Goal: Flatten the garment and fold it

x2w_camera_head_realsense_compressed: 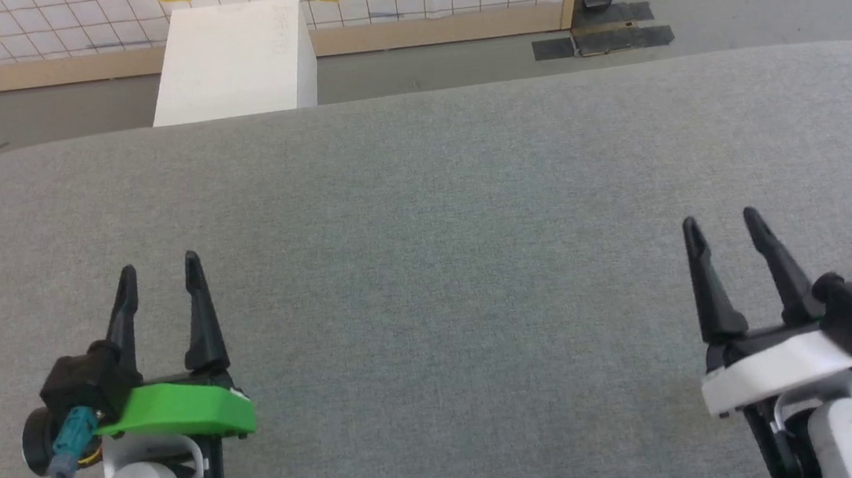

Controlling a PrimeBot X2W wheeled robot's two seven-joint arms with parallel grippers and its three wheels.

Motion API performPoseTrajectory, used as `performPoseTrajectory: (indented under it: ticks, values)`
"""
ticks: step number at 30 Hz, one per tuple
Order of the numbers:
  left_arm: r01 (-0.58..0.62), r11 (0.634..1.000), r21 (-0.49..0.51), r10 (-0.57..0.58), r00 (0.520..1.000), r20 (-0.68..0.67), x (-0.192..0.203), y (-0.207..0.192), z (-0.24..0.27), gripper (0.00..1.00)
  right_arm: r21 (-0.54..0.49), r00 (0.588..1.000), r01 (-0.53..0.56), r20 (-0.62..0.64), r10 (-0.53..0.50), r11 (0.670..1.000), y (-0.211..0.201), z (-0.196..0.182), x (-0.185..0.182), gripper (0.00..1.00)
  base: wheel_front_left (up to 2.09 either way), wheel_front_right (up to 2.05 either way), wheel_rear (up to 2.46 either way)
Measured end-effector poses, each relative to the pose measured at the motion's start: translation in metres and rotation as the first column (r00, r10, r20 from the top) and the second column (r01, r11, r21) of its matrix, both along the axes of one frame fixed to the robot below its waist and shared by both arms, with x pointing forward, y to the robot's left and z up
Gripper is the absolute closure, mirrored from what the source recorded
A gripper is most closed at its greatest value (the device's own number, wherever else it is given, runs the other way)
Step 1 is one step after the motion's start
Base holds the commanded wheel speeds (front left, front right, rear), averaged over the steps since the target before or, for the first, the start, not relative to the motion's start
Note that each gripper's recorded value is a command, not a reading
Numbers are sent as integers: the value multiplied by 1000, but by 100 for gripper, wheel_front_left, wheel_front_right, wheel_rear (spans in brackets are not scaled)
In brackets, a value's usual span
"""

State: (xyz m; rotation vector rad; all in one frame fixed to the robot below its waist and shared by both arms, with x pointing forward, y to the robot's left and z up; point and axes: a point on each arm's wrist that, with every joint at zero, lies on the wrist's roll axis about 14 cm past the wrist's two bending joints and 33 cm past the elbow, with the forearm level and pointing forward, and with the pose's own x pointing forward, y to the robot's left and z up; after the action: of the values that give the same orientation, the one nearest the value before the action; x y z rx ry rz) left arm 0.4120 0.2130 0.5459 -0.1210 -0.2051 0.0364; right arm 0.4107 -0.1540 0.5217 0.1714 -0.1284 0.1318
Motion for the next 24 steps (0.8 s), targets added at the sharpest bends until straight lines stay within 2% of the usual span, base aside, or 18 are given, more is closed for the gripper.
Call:
performPoseTrajectory:
  ticks: [10, 24]
  values:
    - [30, 999, 12, -28, 996, -89, -6, -11, -29, 0, -4, 999, -9, -45, 9, 1000, 3, -14, -10, 0, 0, 0, 0]
    - [27, 999, 27, -23, 991, -132, -15, -13, -42, 0, -9, 998, -6, -64, 6, 1000, 1, -20, -14, 0, 0, 0, 0]
